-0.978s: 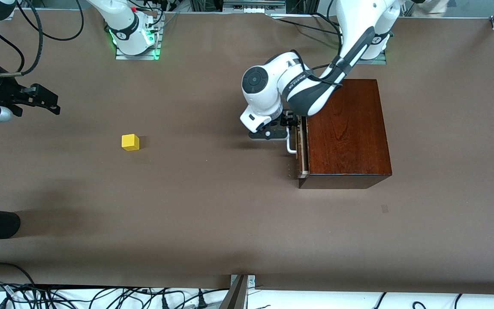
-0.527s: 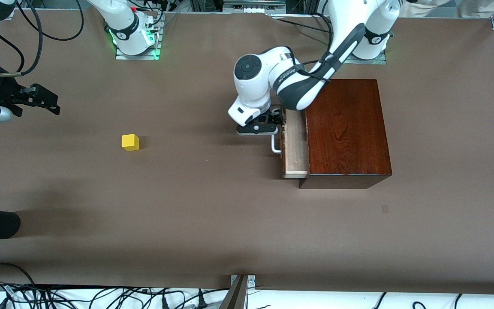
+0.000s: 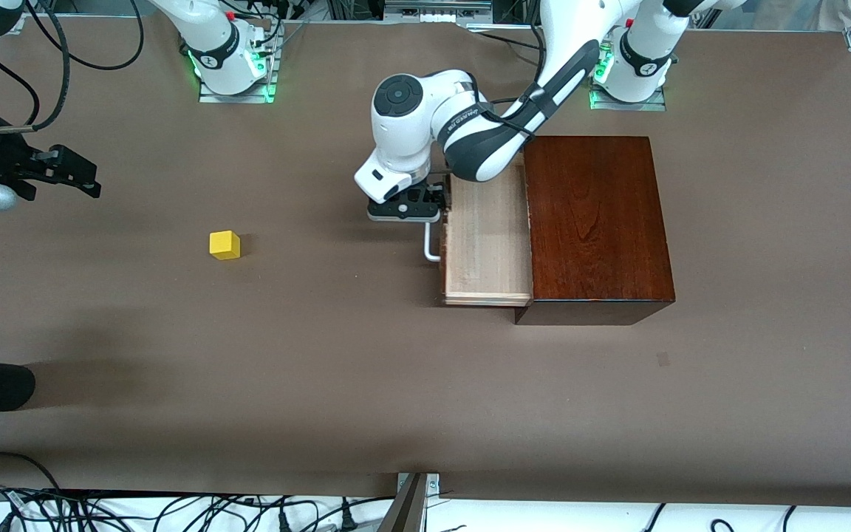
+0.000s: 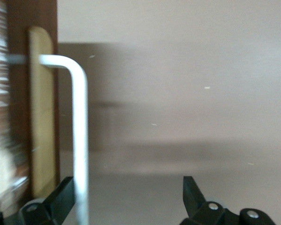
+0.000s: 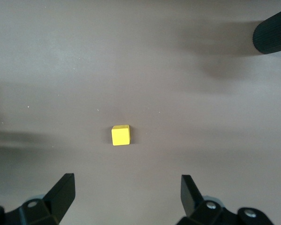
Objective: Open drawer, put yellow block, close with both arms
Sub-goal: 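Pull the drawer out of the wooden box with the left gripper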
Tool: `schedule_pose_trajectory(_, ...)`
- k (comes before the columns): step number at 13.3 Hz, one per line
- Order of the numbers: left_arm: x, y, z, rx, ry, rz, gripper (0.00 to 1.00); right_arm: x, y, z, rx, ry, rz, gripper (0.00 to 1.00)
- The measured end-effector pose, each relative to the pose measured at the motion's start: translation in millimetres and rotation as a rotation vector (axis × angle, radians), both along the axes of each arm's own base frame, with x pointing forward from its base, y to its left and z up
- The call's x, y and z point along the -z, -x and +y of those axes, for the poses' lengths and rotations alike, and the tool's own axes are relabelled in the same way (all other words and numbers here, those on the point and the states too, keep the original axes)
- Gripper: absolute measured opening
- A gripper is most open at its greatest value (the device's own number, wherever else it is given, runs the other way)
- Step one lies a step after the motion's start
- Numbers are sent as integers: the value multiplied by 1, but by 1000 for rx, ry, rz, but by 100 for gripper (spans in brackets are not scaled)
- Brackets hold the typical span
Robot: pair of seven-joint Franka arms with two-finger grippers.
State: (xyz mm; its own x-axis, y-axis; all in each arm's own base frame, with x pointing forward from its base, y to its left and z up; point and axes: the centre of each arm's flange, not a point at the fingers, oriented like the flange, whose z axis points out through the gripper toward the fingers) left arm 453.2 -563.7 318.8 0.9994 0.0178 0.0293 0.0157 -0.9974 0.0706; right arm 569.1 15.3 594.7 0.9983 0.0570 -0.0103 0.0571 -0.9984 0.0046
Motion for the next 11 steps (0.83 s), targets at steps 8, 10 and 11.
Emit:
schedule_pose_trajectory(8, -83, -30, 29, -82, -34, 1, 100, 0, 0, 0, 0, 0, -1, 100)
schedule_pose_trajectory(10, -118, -42, 66, -87, -116, 15, 100, 0, 0, 0, 0, -1, -2, 100)
schedule_pose_trajectory(11, -133, -48, 87, -74, -158, 28, 100, 0, 0, 1, -1, -1, -2, 100)
